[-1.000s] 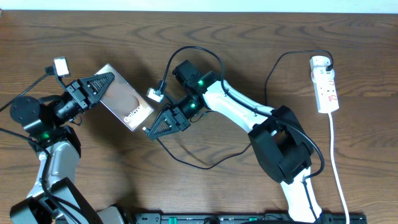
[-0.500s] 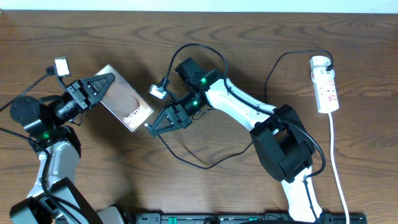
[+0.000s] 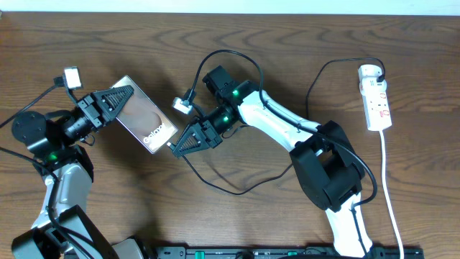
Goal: Plug charger to phone and switch on socket
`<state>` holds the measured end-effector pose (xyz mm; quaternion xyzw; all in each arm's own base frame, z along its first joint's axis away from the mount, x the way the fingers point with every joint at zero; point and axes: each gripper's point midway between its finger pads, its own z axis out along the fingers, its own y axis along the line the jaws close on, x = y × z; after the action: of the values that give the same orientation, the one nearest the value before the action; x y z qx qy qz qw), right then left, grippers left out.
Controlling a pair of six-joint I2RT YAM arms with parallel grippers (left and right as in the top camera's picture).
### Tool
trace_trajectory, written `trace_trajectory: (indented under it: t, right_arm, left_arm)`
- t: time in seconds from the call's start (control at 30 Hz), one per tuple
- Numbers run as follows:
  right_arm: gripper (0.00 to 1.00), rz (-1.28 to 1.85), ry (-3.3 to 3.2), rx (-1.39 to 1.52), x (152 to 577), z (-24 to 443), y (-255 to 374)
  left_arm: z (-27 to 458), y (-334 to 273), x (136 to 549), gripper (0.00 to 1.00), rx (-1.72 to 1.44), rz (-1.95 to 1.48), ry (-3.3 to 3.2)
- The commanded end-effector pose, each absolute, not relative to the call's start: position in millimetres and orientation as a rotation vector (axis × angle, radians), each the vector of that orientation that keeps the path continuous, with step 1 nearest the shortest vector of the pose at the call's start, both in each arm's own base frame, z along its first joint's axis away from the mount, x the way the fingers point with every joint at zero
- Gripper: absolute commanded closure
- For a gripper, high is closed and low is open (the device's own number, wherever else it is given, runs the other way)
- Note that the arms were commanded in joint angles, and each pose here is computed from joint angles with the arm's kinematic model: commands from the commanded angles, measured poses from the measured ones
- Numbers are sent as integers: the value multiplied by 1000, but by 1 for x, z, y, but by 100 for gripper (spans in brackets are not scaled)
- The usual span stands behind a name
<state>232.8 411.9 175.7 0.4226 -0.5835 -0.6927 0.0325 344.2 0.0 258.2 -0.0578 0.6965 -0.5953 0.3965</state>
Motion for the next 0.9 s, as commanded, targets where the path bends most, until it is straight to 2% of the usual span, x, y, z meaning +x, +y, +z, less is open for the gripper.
trace_trajectory:
  t: [0.0, 0.87]
  right_arm:
    - [99, -2192, -1748, 1350, 233, 204, 410]
    - [99, -2195, -1746, 1358, 233, 204, 411]
  left_arm:
    - [267, -3, 341, 93, -80, -1492, 1761]
    - [267, -18, 344, 93, -71, -1527, 1770]
